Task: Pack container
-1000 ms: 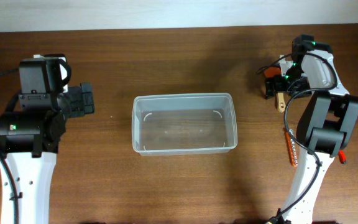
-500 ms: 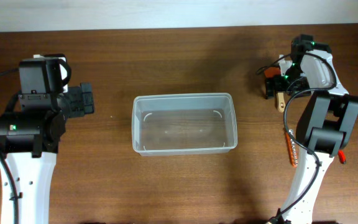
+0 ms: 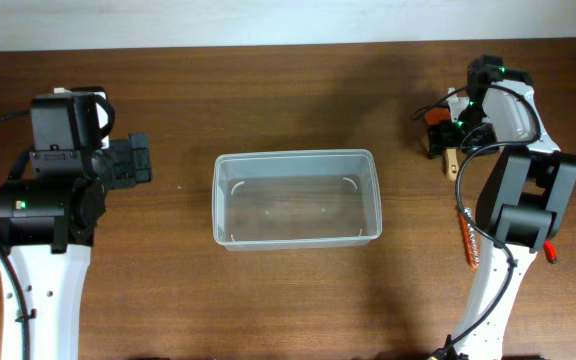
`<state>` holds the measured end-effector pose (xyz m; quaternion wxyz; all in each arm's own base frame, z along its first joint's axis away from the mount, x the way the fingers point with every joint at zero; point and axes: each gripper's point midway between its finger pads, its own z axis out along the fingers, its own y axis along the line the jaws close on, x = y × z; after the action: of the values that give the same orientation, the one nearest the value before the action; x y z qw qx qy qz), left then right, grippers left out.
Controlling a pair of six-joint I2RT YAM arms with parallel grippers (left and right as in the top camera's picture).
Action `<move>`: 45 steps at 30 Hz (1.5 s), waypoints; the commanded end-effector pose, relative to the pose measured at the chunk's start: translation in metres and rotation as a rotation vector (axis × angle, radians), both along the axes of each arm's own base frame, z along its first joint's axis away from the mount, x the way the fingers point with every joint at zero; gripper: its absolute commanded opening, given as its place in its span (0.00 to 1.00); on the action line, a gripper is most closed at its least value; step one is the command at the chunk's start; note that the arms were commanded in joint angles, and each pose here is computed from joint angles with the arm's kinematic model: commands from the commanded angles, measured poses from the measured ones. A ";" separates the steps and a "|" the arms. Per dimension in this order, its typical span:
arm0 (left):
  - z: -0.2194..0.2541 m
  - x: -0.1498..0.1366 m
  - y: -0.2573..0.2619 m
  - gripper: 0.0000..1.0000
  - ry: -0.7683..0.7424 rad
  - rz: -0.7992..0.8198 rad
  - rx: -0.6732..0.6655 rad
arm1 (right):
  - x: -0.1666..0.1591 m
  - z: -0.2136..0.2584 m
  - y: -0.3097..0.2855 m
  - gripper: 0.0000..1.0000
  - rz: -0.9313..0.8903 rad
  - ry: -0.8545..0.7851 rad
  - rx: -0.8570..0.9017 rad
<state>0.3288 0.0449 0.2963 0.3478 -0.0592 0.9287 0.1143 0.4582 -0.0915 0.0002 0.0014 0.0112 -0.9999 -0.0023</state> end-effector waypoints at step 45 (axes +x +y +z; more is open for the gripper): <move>0.010 0.000 0.002 0.99 -0.027 0.015 0.005 | -0.006 -0.012 0.006 0.21 -0.063 0.034 0.013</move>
<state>0.3288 0.0449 0.2963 0.3478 -0.0592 0.9287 0.1143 0.4601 -0.0887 0.0002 -0.0020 -0.0084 -0.9999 -0.0065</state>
